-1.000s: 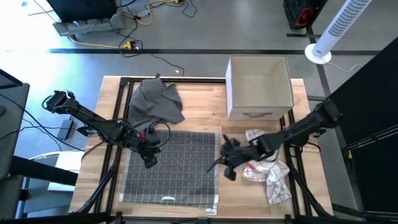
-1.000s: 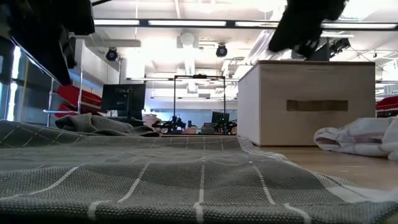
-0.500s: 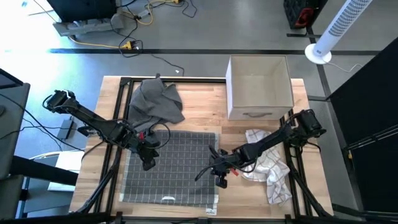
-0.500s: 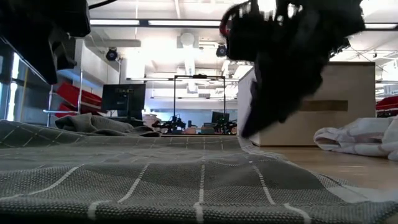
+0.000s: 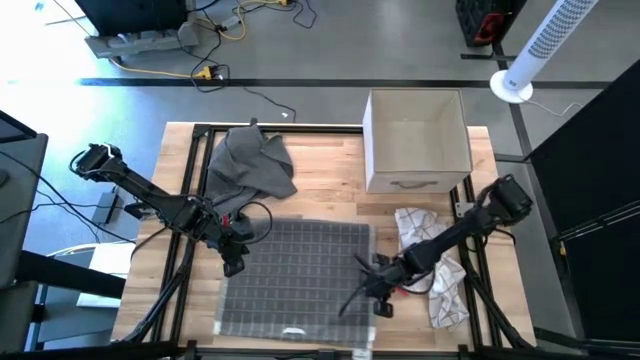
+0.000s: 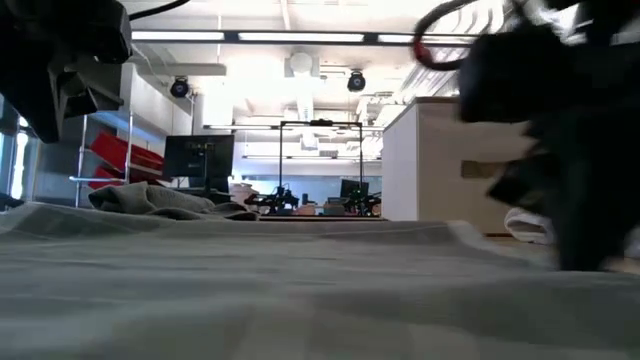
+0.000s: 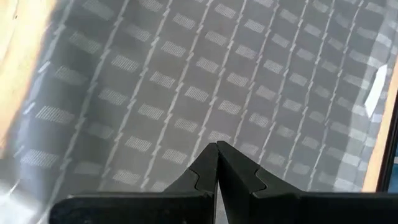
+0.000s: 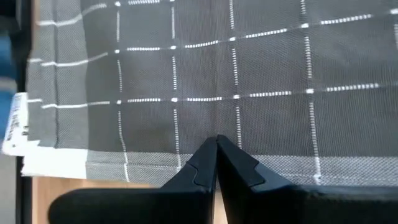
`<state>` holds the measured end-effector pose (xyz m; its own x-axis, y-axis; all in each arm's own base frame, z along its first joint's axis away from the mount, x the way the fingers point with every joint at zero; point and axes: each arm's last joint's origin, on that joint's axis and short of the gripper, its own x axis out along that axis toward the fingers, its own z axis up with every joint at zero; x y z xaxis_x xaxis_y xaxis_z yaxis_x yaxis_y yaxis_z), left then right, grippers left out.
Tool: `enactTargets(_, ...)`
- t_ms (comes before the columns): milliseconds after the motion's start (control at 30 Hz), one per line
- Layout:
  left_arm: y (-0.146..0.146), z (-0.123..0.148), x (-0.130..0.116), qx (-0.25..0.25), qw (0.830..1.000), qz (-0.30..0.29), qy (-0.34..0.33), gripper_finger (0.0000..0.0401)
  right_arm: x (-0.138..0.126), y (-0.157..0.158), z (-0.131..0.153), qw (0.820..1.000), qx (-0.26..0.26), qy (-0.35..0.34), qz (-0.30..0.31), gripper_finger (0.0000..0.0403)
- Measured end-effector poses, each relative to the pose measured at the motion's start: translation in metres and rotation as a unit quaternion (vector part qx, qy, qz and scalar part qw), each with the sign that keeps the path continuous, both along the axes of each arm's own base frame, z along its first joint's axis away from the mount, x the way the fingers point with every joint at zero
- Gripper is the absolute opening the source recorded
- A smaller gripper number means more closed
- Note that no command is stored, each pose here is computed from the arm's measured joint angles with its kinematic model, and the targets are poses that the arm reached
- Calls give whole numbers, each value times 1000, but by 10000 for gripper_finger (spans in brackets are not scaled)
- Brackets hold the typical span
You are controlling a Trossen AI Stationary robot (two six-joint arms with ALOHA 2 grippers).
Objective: Fold towel
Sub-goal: Fold the gray checkered towel
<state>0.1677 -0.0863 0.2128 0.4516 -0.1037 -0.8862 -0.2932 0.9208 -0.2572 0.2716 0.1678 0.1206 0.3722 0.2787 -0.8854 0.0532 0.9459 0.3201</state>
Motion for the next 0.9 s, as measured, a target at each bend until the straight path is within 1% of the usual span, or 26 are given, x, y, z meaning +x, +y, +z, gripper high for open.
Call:
enactTargets(100,1,0,1,15,1000,0,-9,0,-9,-2,13,1000,-2,6,-9,0)
enactTargets(233,5,1,2,20,1000,12,-13,0,-11,-13,57,997,25,-62,-40,0)
enactTargets(333,11,3,4,29,999,16,-25,0,-21,-34,85,992,0,-91,-82,0)
enactTargets(400,16,5,5,45,998,20,-36,0,-29,-52,104,987,-19,-112,-112,0)
enactTargets(467,21,8,5,63,997,23,-49,0,-39,-69,116,983,-44,-109,-143,0)
enactTargets(533,27,12,4,75,995,24,-60,0,-47,-85,121,981,-61,-89,-164,1)
enactTargets(600,31,15,3,78,994,25,-70,0,-52,-95,123,981,-73,-71,-162,6)
enactTargets(667,34,19,0,81,993,23,-81,0,-53,-102,120,983,-86,-52,-154,20)
enactTargets(800,38,26,-6,96,990,-5,-102,0,-44,-113,113,982,-101,-40,-157,72)
enactTargets(900,40,30,-10,114,987,-27,-114,0,-37,-120,105,978,-123,-29,-165,117)
